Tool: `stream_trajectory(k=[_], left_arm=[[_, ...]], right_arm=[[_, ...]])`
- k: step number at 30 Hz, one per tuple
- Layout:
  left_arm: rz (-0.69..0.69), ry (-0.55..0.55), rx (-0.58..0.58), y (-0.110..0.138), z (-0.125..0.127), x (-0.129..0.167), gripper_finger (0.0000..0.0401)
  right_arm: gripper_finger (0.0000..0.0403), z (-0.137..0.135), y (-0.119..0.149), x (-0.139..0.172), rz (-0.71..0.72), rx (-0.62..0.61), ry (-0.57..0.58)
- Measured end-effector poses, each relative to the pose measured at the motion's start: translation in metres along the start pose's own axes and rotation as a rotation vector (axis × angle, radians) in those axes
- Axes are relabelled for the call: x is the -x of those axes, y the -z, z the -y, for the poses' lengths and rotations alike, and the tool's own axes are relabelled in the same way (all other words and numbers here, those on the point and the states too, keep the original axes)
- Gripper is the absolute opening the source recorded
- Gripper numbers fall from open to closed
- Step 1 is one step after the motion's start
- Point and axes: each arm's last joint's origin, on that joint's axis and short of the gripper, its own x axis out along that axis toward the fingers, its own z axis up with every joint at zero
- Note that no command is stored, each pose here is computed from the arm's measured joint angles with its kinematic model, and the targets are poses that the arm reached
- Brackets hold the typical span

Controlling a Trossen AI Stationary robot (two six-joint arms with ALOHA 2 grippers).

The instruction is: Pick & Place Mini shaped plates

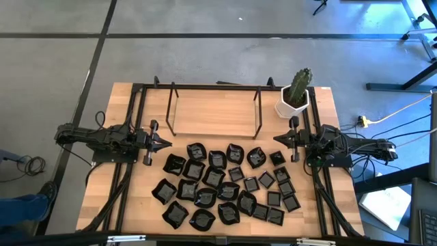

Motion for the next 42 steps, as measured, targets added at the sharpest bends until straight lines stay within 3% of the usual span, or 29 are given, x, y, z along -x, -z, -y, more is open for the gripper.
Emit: stream_trajectory(k=[32,34,38,40,42], left_arm=[[0.000,0.000,0.000,0.000,0.000,0.000,0.0013],[0.036,0.000,0.118,-0.004,0.000,0.000,0.0012],[0.256,0.027,0.655,-0.024,-0.003,0.003,0.0010],[0.359,0.043,0.798,-0.033,-0.004,0.006,0.0009],[0.411,0.049,0.870,-0.037,-0.005,0.007,0.0008]], right_arm=[[0.0007,0.000,0.000,0.000,0.000,0.000,-0.001],[0.0007,0.000,0.000,0.000,0.000,0.000,0.000],[0.0007,0.000,0.000,0.000,0.000,0.000,0.000],[0.0007,0.000,0.000,0.000,0.000,0.000,-0.001],[0.0007,0.000,0.000,0.000,0.000,0.000,-0.001]])
